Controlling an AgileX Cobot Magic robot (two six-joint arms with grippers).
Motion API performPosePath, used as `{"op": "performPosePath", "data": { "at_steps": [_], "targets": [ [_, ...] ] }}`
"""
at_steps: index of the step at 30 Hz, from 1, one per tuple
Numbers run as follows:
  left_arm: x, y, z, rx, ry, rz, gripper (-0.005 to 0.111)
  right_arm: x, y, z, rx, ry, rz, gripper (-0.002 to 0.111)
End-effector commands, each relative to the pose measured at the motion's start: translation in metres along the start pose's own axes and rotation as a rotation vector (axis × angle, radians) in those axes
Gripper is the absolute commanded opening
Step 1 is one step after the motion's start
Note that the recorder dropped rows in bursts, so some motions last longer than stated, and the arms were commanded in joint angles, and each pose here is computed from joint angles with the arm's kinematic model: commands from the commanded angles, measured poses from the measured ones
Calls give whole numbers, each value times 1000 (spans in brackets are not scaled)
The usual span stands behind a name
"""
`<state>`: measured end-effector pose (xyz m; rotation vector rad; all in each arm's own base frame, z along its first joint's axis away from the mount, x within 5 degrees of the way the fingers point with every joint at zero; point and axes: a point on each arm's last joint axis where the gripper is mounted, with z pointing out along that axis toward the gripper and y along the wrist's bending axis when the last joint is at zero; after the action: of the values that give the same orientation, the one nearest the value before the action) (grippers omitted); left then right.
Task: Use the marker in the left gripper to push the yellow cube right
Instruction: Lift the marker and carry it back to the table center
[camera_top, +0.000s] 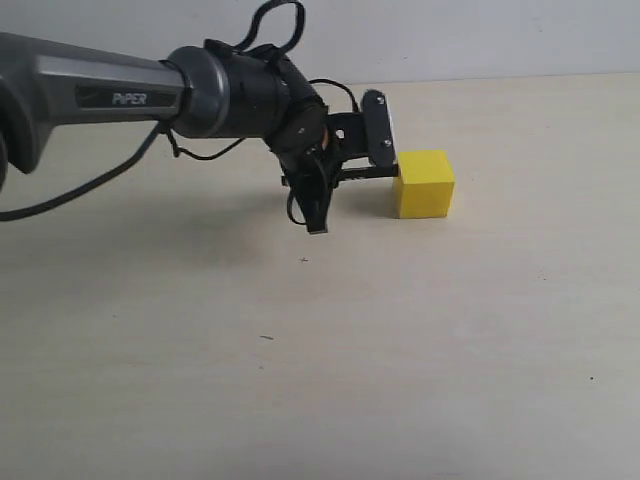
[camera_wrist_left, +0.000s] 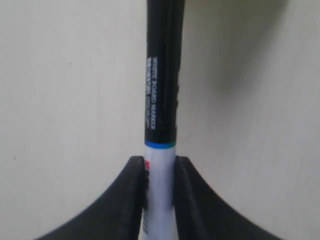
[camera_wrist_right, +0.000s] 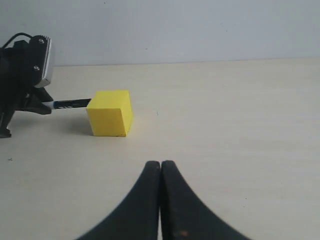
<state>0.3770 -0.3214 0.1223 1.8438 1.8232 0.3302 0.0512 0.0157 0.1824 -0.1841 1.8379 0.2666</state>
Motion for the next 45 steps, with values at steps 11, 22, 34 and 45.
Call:
{"op": "performPosePath", "data": {
  "at_steps": [11,22,34,45],
  "targets": [
    [-17,-9,0,22,34,-8,0,0,-1,0,7,-12,-4,0],
    [-39,-23,-5,12,-34,27,0,0,-1,0,7,-12,-4,0],
    [-12,3,-28,0,108,-310,0,0,-1,0,7,-12,-4,0],
    [-5,32,-120,240,21,-924,0,0,-1,0,7,-12,-4,0]
  ]
}}
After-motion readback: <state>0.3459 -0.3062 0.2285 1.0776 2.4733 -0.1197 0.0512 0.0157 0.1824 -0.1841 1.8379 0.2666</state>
